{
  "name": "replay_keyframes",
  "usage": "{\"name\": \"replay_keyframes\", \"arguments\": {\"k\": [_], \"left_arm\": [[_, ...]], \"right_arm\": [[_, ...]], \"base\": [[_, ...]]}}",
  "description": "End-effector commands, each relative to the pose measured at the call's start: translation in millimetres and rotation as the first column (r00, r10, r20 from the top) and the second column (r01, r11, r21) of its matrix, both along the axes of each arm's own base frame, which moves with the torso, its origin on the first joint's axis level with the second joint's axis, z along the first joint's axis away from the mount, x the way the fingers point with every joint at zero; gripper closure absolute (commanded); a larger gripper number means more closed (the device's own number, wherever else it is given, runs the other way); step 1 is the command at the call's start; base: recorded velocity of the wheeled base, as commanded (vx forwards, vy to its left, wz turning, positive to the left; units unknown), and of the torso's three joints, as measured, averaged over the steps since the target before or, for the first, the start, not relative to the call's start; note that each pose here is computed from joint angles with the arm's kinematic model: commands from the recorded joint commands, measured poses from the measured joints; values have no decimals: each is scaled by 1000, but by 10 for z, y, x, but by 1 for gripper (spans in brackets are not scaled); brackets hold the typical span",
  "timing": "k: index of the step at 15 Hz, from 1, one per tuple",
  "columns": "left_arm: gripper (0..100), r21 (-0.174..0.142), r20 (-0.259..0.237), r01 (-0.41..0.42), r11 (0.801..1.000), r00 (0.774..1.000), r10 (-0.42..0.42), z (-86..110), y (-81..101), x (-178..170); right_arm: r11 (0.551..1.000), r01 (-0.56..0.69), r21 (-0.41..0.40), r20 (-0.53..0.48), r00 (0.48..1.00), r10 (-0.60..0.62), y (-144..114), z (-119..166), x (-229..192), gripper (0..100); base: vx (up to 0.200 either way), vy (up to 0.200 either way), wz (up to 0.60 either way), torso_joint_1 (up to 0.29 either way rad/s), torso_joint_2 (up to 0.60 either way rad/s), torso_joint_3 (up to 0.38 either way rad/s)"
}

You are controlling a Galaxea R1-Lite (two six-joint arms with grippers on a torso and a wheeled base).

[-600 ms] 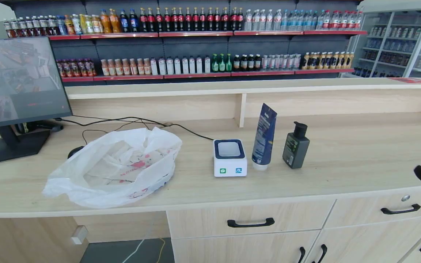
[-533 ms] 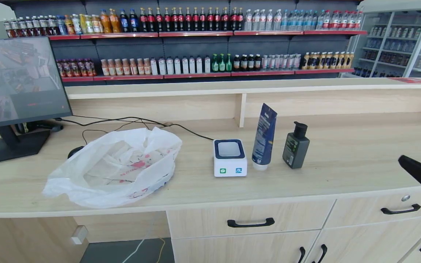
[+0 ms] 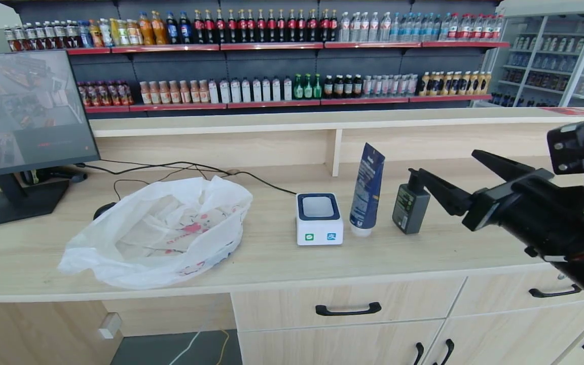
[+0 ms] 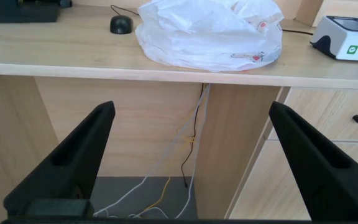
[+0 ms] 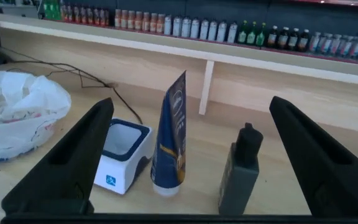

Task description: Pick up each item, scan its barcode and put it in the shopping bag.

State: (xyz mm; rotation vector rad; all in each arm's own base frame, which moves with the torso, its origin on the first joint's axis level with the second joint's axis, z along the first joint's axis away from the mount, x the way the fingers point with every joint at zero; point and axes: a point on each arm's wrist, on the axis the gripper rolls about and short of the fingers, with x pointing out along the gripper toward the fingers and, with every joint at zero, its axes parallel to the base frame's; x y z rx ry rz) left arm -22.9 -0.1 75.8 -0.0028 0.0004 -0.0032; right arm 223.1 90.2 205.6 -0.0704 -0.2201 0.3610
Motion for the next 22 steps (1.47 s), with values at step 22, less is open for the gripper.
{"name": "replay_keyframes", "arguments": {"k": [22], "left_arm": [[0, 0, 0, 0, 1000, 1000, 0, 0, 0, 0]], "right_arm": [[976, 123, 179, -84, 990, -110, 804, -738, 851, 0]], "base": [[0, 0, 0, 0, 0, 0]]}}
